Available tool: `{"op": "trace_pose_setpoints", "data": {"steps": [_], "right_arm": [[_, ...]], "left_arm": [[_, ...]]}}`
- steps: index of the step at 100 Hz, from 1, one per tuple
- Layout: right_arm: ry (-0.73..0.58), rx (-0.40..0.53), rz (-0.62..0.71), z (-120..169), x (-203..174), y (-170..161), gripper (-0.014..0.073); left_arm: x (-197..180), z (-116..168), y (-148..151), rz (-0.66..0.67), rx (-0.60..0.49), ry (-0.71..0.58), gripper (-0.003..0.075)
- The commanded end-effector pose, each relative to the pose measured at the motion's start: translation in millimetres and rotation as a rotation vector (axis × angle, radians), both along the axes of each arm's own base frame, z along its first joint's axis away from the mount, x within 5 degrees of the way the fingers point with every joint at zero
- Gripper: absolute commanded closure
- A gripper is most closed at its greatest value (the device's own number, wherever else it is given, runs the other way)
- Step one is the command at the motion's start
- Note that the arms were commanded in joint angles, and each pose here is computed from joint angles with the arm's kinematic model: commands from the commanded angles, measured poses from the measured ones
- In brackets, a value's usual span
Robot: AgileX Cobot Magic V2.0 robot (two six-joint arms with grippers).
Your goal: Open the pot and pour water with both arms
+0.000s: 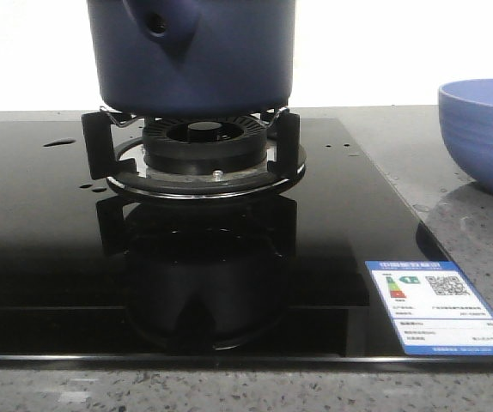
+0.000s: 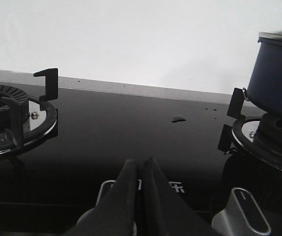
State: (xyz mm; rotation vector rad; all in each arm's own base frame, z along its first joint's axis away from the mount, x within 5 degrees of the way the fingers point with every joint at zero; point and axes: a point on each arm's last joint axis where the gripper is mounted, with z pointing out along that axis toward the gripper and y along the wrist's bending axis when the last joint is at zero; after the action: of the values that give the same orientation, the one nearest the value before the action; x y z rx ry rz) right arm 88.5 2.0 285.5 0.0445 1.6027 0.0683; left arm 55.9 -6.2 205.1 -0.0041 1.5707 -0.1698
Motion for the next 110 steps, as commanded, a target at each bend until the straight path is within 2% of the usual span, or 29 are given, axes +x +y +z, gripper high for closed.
{"op": "trace_pose_setpoints", "data": {"steps": [1, 3, 4, 5, 6, 7, 10, 11, 12, 13, 14, 20, 36, 52, 72, 96, 110], "right_arm": [[-0.021, 0.0, -0.079, 18, 0, -7, 0.0659], [-0.013, 0.009, -0.099, 17, 0, -9, 0.0659], [-0.007, -0.028, -0.108, 18, 0, -10, 0.0659], [-0.009, 0.02, -0.117, 18, 0, -11, 0.0659], [-0.001, -0.017, -0.127, 17, 1, -12, 0.0659], [-0.007, 0.03, -0.136, 17, 1, -12, 0.0659], [-0.005, 0.038, -0.158, 17, 0, -14, 0.0659], [0.0, 0.002, -0.165, 17, 0, -15, 0.0659], [-0.003, 0.042, -0.172, 16, 0, -16, 0.0659], [0.0, 0.012, -0.179, 16, 0, -16, 0.0659], [-0.003, 0.046, -0.184, 16, 0, -17, 0.0659], [-0.006, 0.035, -0.197, 12, 0, -18, 0.0659], [-0.083, -0.036, -0.139, -13, -6, -12, 0.0659], [-0.117, -0.031, -0.064, -46, -19, -5, 0.0659], [-0.094, -0.017, -0.062, -83, -28, -5, 0.0662], [-0.013, -0.032, -0.073, -92, -33, -6, 0.0662], [-0.019, -0.039, -0.073, -91, -33, -6, 0.0662]], "left_arm": [[-1, -4, 1, 0.006, -0.026, -0.059, 0.0739], [-1, -4, 1, 0.006, -0.026, -0.059, 0.0739], [-1, -4, 1, 0.006, -0.026, -0.059, 0.0739], [-1, -4, 1, 0.006, -0.026, -0.059, 0.0739], [-1, -4, 1, 0.006, -0.026, -0.059, 0.0739], [-1, -4, 1, 0.006, -0.026, -0.059, 0.0739], [-1, -4, 1, 0.006, -0.026, -0.059, 0.0739], [-1, -4, 1, 0.006, -0.026, -0.059, 0.0739], [-1, -4, 1, 0.006, -0.026, -0.059, 0.0739], [-1, -4, 1, 0.006, -0.026, -0.059, 0.0739], [-1, -4, 1, 0.006, -0.026, -0.059, 0.0739], [-1, -4, 1, 0.006, -0.026, -0.059, 0.0739], [-1, -4, 1, 0.006, -0.026, -0.059, 0.0739], [-1, -4, 1, 0.006, -0.026, -0.059, 0.0739], [-1, -4, 1, 0.006, -0.026, -0.059, 0.0739], [-1, -4, 1, 0.006, -0.026, -0.058, 0.0739], [-1, -4, 1, 0.006, -0.026, -0.058, 0.0739]]}}
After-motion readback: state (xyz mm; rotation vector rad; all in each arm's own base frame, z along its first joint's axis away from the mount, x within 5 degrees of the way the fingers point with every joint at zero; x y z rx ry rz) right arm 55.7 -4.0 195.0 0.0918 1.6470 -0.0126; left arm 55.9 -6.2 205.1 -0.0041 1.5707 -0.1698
